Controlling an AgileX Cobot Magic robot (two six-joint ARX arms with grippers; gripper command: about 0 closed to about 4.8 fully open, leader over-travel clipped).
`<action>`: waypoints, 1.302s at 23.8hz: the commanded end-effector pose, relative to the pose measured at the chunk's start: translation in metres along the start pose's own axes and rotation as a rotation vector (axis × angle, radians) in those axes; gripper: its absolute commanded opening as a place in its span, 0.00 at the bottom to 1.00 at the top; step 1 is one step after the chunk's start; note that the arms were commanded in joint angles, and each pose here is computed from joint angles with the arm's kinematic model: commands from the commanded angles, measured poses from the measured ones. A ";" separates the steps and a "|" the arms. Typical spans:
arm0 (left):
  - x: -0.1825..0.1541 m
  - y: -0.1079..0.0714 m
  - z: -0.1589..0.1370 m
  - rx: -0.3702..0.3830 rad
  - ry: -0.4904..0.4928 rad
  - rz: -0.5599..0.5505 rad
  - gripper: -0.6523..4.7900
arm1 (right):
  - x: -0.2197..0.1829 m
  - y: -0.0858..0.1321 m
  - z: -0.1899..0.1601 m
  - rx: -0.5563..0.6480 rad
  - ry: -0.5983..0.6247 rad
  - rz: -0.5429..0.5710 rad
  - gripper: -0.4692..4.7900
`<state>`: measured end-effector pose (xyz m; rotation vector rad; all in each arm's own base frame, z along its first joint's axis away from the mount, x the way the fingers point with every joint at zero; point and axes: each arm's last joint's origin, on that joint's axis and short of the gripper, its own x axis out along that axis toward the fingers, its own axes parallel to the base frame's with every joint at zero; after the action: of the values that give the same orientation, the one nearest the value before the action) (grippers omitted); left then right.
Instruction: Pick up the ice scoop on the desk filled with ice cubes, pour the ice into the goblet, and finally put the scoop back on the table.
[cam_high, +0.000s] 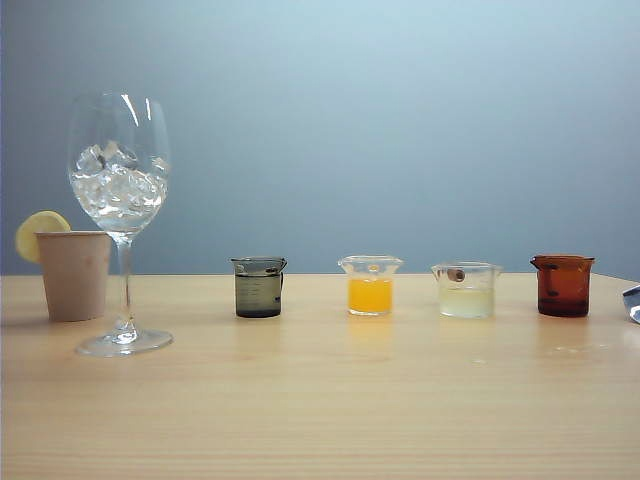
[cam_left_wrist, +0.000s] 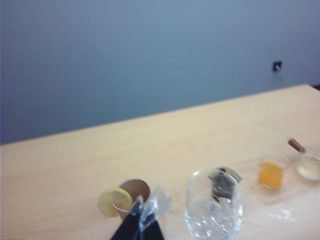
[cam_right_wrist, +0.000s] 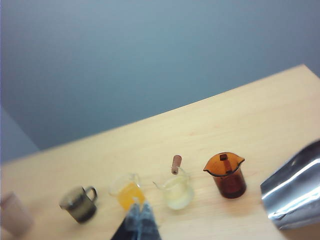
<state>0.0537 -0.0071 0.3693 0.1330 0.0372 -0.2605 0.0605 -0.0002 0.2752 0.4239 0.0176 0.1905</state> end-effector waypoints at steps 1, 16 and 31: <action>-0.009 -0.003 -0.009 0.008 -0.027 0.027 0.11 | 0.001 0.002 0.000 -0.183 -0.026 -0.065 0.07; 0.013 -0.016 -0.148 -0.052 0.181 -0.005 0.11 | 0.038 -0.040 -0.082 -0.283 -0.016 -0.125 0.08; 0.046 -0.016 -0.215 -0.058 0.211 -0.016 0.11 | 0.035 -0.044 -0.093 -0.282 -0.005 -0.125 0.08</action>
<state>0.0872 -0.0050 0.1505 0.0928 0.3013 -0.2566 0.0977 0.0050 0.1763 0.1433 0.0334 0.0673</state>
